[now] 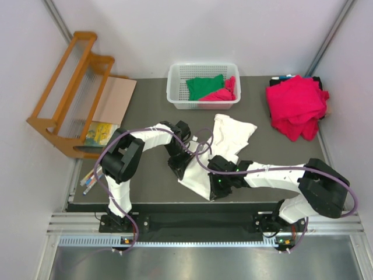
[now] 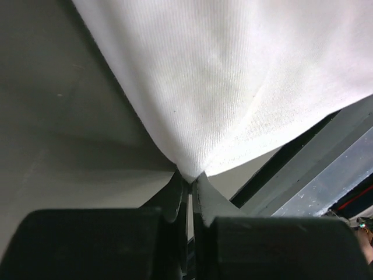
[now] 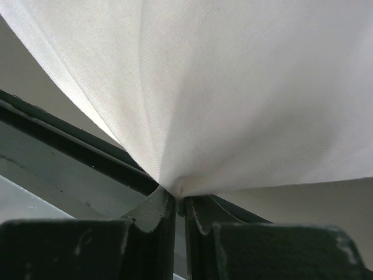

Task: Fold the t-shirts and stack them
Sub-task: Fold the tshirt

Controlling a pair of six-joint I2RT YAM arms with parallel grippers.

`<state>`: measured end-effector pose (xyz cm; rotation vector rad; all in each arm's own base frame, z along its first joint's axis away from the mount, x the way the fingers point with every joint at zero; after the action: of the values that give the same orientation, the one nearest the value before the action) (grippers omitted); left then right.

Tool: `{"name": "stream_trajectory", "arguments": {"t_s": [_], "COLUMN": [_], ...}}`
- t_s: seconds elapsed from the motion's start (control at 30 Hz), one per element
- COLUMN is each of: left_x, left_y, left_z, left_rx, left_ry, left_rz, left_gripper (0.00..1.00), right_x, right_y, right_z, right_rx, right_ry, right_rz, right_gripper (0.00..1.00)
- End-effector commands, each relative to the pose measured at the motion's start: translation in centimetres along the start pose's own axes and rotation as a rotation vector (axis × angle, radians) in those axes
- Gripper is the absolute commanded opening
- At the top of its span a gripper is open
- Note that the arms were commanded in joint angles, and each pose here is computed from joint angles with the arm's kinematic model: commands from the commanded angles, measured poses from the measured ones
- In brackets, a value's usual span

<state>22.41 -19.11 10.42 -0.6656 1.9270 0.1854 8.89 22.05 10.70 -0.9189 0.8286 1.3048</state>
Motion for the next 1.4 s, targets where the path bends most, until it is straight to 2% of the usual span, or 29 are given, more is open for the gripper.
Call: {"name": "stream_trajectory", "arguments": {"t_s": [0.0,0.03,0.23,0.47,0.6,0.77,0.97,1.2,1.3,1.37], "left_x": [0.1,-0.2,-3.4,-6.4,-7.9,-9.4,-10.7,-13.8,-14.8,-14.5], "left_y": [-0.5,-0.3,0.7,5.5,7.5,8.2,6.4,0.9,-2.0,-3.7], "left_z": [0.1,-0.1,-1.8,-3.8,-5.6,-7.0,-7.0,-5.8,-4.2,-2.5], "left_rx": [0.095,0.096,0.164,0.236,0.250,0.263,0.289,0.314,0.293,0.242], "left_ry": [-0.016,-0.013,-0.041,-0.152,-0.155,-0.148,-0.192,-0.313,-0.374,-0.397], "left_rz": [-0.029,-0.020,0.003,0.167,0.142,0.104,0.046,-0.140,-0.222,-0.225], "left_gripper": [0.00,0.00,0.00,0.04,0.04,0.05,0.05,0.03,0.02,0.01], "right_x": [-0.4,-0.5,-2.1,-4.5,-5.2,-5.8,-7.7,-11.8,-12.7,-12.9], "right_y": [-0.2,-0.3,0.0,3.0,5.0,6.5,4.7,-0.1,-1.8,-3.2], "right_z": [0.8,1.0,0.6,0.7,1.0,2.2,3.6,3.2,2.1,1.4], "right_rx": [-0.029,-0.031,-0.038,-0.087,-0.105,-0.115,-0.102,-0.041,-0.011,0.028], "right_ry": [-0.054,-0.054,-0.042,-0.055,-0.053,-0.104,-0.118,-0.165,-0.155,-0.142], "right_rz": [-0.014,-0.021,-0.033,0.017,0.049,0.074,-0.021,-0.196,-0.261,-0.299], "right_gripper": [0.03,0.00,0.00,0.00,0.00,0.00,0.00,0.00,0.00,0.00]}}
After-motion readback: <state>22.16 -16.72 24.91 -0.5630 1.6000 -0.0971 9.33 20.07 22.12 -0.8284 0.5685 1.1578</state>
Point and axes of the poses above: each gripper's point midway between its finger pads, its own x axis out along the fingers, its own z axis along the line the jaws close on, y = z × x, the point moved 10 cm from there along -x, back along the fingers, and after that the axes turned 13 degrees about x, right-handed, at the moved point
